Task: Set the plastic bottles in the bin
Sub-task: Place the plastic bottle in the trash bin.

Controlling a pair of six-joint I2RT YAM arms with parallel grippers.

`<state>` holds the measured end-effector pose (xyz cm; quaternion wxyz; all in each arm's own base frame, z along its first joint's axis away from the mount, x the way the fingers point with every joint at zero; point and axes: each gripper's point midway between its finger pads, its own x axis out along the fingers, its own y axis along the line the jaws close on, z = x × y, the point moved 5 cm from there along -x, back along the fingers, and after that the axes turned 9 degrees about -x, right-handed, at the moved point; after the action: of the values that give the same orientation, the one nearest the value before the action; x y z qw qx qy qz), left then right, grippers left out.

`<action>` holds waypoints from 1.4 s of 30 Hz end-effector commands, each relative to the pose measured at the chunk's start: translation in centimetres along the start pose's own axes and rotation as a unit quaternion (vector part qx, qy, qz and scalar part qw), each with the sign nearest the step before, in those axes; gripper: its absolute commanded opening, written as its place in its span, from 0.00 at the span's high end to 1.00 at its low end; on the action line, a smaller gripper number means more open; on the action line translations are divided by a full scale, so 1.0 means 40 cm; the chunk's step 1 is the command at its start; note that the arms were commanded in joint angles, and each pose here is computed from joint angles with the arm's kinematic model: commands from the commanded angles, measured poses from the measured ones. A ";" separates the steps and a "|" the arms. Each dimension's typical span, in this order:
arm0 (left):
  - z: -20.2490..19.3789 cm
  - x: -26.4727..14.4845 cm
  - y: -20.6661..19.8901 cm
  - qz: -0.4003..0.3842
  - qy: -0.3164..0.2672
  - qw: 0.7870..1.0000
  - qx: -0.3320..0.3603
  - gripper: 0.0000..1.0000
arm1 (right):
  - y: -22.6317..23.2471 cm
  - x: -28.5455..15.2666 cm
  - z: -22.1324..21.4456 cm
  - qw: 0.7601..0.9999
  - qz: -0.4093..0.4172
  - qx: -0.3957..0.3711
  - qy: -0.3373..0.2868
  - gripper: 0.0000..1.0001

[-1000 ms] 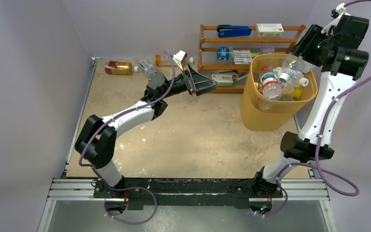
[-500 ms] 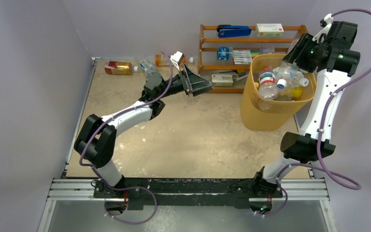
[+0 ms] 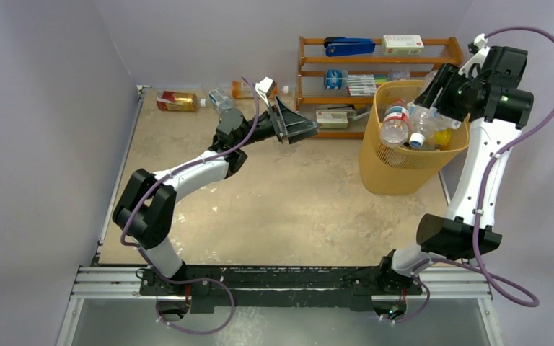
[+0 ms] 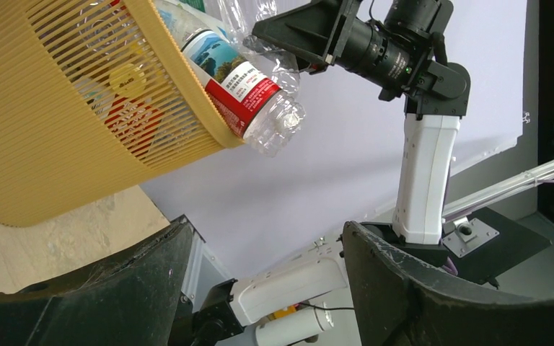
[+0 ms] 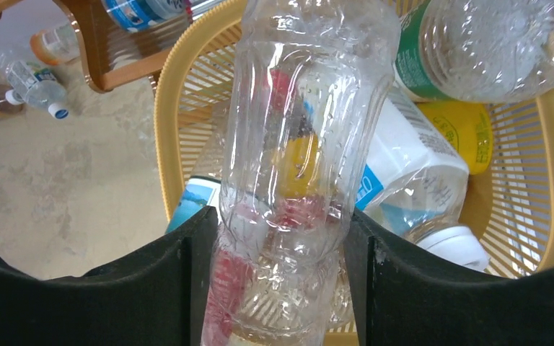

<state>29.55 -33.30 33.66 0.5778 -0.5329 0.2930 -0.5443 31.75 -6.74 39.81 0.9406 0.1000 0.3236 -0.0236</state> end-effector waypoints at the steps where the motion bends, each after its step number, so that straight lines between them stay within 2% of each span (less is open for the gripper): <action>1: 0.014 0.005 0.004 -0.007 -0.008 1.000 0.018 0.24 | 0.017 -0.026 -0.002 0.999 0.008 -0.023 -0.022 0.37; 6: 0.023 0.012 0.014 0.002 -0.016 1.000 0.018 0.24 | 0.014 -0.013 -0.006 1.000 0.007 -0.021 -0.023 0.28; 13: 0.029 0.015 0.023 0.017 -0.027 0.999 0.021 0.23 | 0.017 -0.002 0.047 0.999 0.011 -0.014 -0.048 0.23; 19: 0.029 0.018 0.030 0.027 -0.036 0.999 0.023 0.23 | 0.030 0.073 0.063 0.998 0.041 -0.017 -0.040 0.26; 21: 0.026 0.019 0.031 0.028 -0.037 0.999 0.023 0.23 | 0.031 0.094 0.068 0.998 0.050 -0.017 -0.038 0.34; 27: 0.021 0.026 0.031 0.033 -0.039 0.998 0.025 0.23 | 0.059 0.136 0.103 0.997 0.068 -0.017 -0.044 0.39; 30: 0.019 0.026 0.028 0.036 -0.040 0.998 0.027 0.23 | 0.071 0.166 0.117 0.997 0.067 -0.022 -0.039 0.38; 34: 0.018 0.023 0.027 0.044 -0.039 0.998 0.033 0.23 | 0.065 0.185 0.118 0.998 0.054 -0.024 -0.026 0.30; 42: 0.017 0.023 0.039 0.050 -0.038 0.998 0.032 0.23 | 0.064 0.132 0.107 0.999 0.036 -0.028 -0.027 0.26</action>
<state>31.20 -34.50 29.39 0.6238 -0.5295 0.3296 -0.4709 40.98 -5.27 37.47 0.9406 0.1001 0.3231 0.0281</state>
